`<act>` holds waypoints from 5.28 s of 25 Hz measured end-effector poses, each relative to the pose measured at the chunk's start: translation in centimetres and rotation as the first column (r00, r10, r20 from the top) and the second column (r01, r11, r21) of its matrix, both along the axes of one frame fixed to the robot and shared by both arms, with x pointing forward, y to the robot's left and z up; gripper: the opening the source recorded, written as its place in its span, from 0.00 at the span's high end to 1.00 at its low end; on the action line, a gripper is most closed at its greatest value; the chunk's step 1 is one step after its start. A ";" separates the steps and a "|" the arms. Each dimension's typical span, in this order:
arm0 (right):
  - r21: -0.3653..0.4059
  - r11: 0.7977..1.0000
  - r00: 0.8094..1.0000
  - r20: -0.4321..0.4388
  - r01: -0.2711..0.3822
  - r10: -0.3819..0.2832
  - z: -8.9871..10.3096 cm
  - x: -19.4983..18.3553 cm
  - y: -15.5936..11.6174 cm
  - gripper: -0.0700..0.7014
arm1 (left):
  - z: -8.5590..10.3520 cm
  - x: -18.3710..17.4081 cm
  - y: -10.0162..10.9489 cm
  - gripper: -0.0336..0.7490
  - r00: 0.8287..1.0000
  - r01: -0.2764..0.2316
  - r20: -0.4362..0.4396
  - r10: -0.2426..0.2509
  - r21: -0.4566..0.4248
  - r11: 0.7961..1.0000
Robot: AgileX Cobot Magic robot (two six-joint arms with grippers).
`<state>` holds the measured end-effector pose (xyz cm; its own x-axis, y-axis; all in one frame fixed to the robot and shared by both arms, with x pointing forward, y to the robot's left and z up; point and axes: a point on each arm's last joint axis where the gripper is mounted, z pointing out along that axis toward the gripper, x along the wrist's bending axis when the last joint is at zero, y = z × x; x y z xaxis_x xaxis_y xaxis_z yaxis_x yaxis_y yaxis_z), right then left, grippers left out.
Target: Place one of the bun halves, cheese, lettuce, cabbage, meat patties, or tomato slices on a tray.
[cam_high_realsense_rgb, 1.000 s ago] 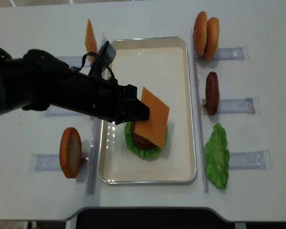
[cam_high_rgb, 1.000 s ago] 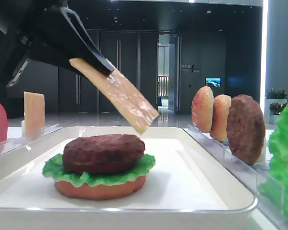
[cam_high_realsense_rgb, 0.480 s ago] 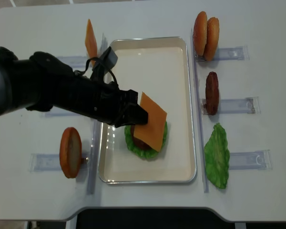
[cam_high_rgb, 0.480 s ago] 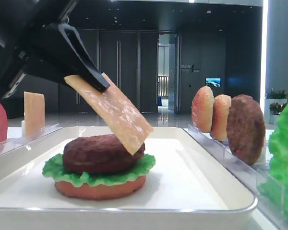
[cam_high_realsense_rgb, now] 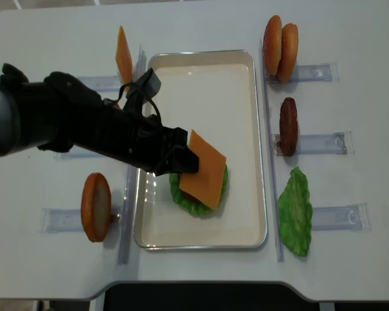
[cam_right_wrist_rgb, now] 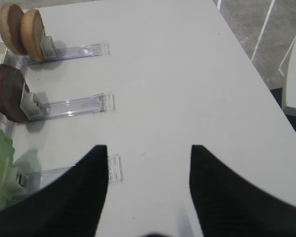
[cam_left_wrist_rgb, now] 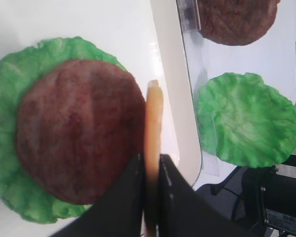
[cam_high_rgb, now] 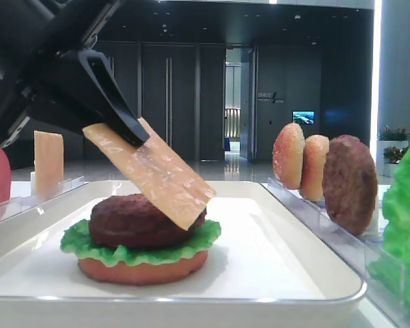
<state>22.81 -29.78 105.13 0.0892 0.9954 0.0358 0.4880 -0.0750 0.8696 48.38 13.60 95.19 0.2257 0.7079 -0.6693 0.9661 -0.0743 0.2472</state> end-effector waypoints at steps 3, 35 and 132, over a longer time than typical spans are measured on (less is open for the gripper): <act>0.000 1.000 1.000 0.000 0.000 0.000 0.0 0.0 0.0 0.44 | 0.0 0.1 0.1 0.91 1.000 -0.001 0.007 0.001 0.009 1.000; 0.002 1.000 1.000 0.000 0.001 -0.001 0.0 0.0 0.0 0.44 | -0.3 0.3 0.3 0.77 0.999 -0.036 0.015 0.036 0.045 0.998; 0.002 1.000 1.000 0.000 0.001 -0.001 0.0 0.0 0.0 0.44 | 15.2 -14.5 17.0 0.37 0.893 -0.435 0.379 0.243 0.588 0.682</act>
